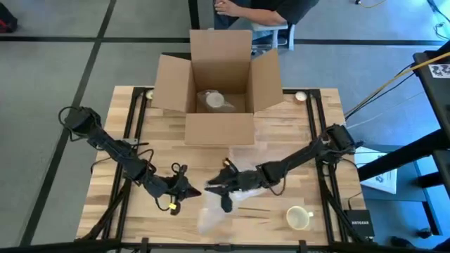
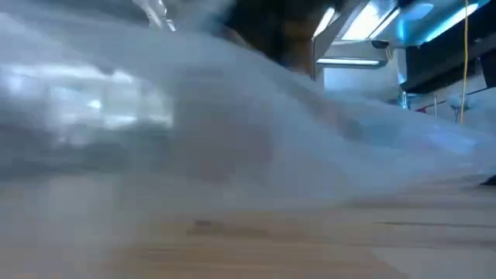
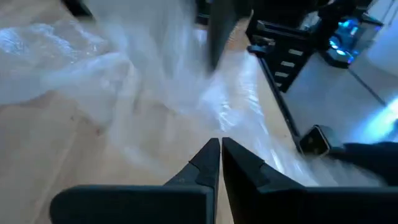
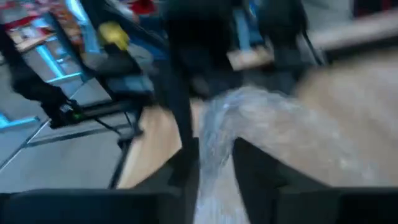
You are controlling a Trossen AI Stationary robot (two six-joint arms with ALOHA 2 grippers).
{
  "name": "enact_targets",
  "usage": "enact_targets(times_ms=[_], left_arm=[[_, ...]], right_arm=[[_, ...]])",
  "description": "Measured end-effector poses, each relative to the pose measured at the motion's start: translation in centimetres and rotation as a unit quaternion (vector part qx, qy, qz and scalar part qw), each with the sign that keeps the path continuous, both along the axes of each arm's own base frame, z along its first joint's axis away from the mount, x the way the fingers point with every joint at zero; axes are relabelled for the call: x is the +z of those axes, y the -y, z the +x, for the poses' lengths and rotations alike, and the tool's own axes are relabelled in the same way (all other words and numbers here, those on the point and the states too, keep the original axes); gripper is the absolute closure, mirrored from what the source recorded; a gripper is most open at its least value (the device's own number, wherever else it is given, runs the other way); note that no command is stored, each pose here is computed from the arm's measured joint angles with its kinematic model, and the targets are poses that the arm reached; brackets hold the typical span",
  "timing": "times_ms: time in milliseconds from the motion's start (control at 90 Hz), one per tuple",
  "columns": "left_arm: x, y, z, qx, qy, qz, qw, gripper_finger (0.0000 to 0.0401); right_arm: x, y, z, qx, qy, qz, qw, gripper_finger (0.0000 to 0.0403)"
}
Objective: Wrap mug
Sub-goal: Prepare the bubble wrap
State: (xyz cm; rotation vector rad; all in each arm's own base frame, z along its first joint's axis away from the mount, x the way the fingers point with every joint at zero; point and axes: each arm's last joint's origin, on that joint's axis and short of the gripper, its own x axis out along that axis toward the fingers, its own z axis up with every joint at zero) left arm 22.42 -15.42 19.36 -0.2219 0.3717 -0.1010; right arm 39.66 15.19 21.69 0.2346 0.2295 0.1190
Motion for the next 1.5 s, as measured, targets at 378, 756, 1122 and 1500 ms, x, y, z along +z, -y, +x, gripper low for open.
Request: enact_targets(times_ms=[378,756,1122,1500], left_arm=[[4.1,-1.0,-2.6,-0.006,-0.057,0.001,0.998,0.0401],[3.0,-1.2,-1.9,-0.010,-0.075,0.057,0.995,0.0401],[-2.2,-4.8,2.4,0.150,-0.145,0.147,0.967,0.0401],[-5.2,-4.4,5.5,-0.012,-0.156,0.041,0.987,0.0401]], right_arm=[[7.4,-1.2,1.2,0.090,-0.154,-0.145,0.973,0.0151],[5.4,-7.2,-4.6,0.026,-0.315,-0.106,0.943,0.0146],[1.6,-3.1,-7.0,-0.265,-0.383,-0.164,0.870,0.0146],[-7.3,1.5,-6.9,-0.264,-0.432,-0.044,0.861,0.0146]])
